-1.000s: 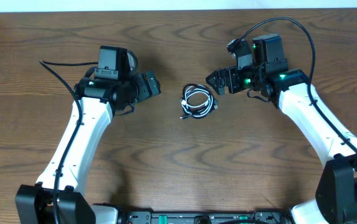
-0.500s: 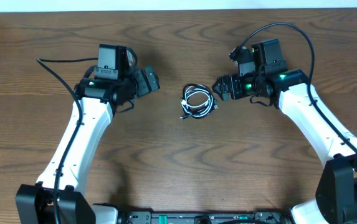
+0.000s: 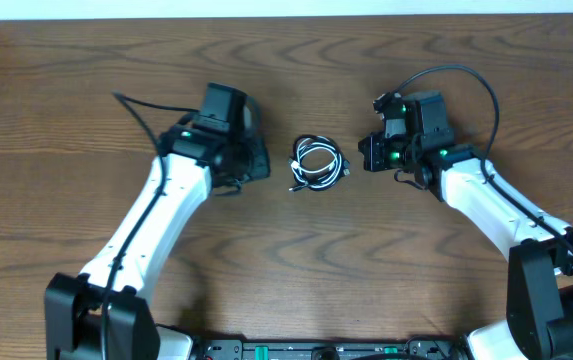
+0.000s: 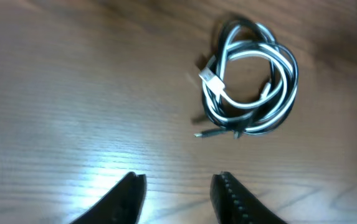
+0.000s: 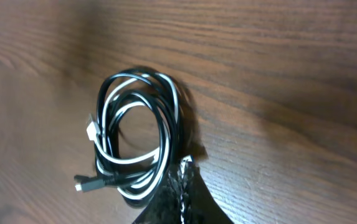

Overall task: Untangle cables
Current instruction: 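Lower both grippers onto opposite sides of the cable coil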

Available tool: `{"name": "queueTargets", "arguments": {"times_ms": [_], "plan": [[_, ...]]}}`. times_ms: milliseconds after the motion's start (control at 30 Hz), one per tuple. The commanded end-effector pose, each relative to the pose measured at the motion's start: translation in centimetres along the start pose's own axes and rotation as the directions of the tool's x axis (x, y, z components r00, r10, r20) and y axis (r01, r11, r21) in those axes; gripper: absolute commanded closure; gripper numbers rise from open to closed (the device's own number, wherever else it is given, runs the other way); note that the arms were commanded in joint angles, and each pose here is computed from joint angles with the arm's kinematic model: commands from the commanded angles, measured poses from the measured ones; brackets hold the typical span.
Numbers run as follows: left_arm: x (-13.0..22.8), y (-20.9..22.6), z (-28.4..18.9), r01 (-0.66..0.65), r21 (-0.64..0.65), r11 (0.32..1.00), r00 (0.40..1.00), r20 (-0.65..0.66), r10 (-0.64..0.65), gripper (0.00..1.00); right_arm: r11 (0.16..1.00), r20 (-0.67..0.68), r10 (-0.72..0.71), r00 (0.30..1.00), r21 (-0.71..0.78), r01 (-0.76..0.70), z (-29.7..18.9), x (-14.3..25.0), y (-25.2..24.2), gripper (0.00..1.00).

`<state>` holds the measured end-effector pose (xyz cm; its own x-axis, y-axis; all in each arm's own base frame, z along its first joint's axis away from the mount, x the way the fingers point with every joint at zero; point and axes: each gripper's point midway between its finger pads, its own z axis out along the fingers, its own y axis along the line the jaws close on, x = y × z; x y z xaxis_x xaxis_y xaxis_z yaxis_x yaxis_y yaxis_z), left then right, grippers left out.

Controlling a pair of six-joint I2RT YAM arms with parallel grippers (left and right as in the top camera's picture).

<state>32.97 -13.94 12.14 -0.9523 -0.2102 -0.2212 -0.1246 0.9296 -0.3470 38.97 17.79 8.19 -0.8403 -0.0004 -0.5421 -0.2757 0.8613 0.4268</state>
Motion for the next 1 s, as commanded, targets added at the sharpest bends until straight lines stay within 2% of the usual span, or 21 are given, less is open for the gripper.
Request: {"name": "queueTargets", "arguments": {"times_ms": [0,33,67,100,167,200,233,400,433,467,533,600,700,967], "plan": [[1.4,-0.6,1.5,-0.037,-0.014,0.999,0.998,-0.052,0.037,0.67,0.995,-0.003,0.102,0.995,0.002,-0.102,0.8,1.4,-0.5,0.99],[1.4,-0.7,1.5,-0.039,-0.011,0.999,0.998,-0.049,0.039,0.67,0.994,0.013,0.111,0.994,-0.004,-0.111,0.9,1.5,-0.6,0.88],[1.3,-0.7,1.6,-0.040,-0.010,0.999,0.998,-0.046,0.039,0.65,0.994,0.024,0.110,0.994,-0.009,-0.110,1.0,1.4,-0.6,0.67],[1.3,-0.8,1.6,-0.041,-0.008,0.999,0.998,-0.044,0.040,0.58,0.994,0.034,0.105,0.994,-0.012,-0.105,1.0,1.3,-0.6,0.56],[0.8,-0.9,1.6,-0.042,-0.003,0.999,0.999,-0.024,0.042,0.27,0.995,0.054,0.098,0.994,-0.016,-0.097,1.1,1.0,-0.6,0.49],[0.4,-0.8,1.6,-0.045,-0.013,0.999,0.999,-0.006,0.045,0.12,0.995,0.063,0.094,0.994,-0.020,-0.093,1.1,0.8,-0.5,0.42],[0.1,-0.6,1.6,-0.047,-0.026,0.999,0.999,0.006,0.047,0.02,0.996,0.069,0.092,0.993,-0.022,-0.090,1.1,0.7,-0.5,0.41],[0.3,-0.3,3.0,-0.047,-0.062,0.997,0.999,-0.012,0.046,0.02,0.997,0.074,0.078,0.994,-0.033,-0.076,1.2,0.6,0.1,0.38],[0.5,-0.2,3.4,-0.049,-0.067,0.997,0.999,-0.023,0.048,0.08,0.997,0.077,0.073,0.994,-0.037,-0.070,1.2,0.5,0.4,0.39],[0.8,-0.1,4.0,-0.050,-0.074,0.996,0.998,-0.040,0.047,0.25,0.997,0.084,0.062,0.994,-0.042,-0.059,1.3,0.4,0.8,0.44],[1.2,-0.1,4.9,-0.041,-0.084,0.996,0.998,-0.060,0.036,0.43,0.998,0.097,0.047,0.994,-0.039,-0.043,1.5,0.2,1.2,0.50],[1.4,0.0,5.9,-0.015,-0.095,0.995,0.997,-0.076,0.008,0.52,0.999,0.114,0.028,0.993,-0.018,-0.026,2.0,0.1,1.5,0.57],[1.9,-0.1,7.5,0.006,-0.104,0.995,0.995,-0.098,-0.016,0.54,0.999,0.126,0.005,0.992,0.048,-0.011,2.8,0.4,1.2,0.64],[1.6,-0.5,8.7,-0.003,-0.095,0.995,0.996,-0.090,-0.005,0.53,0.996,0.097,-0.010,0.995,0.086,0.002,5.1,1.9,0.7,0.65]]}}
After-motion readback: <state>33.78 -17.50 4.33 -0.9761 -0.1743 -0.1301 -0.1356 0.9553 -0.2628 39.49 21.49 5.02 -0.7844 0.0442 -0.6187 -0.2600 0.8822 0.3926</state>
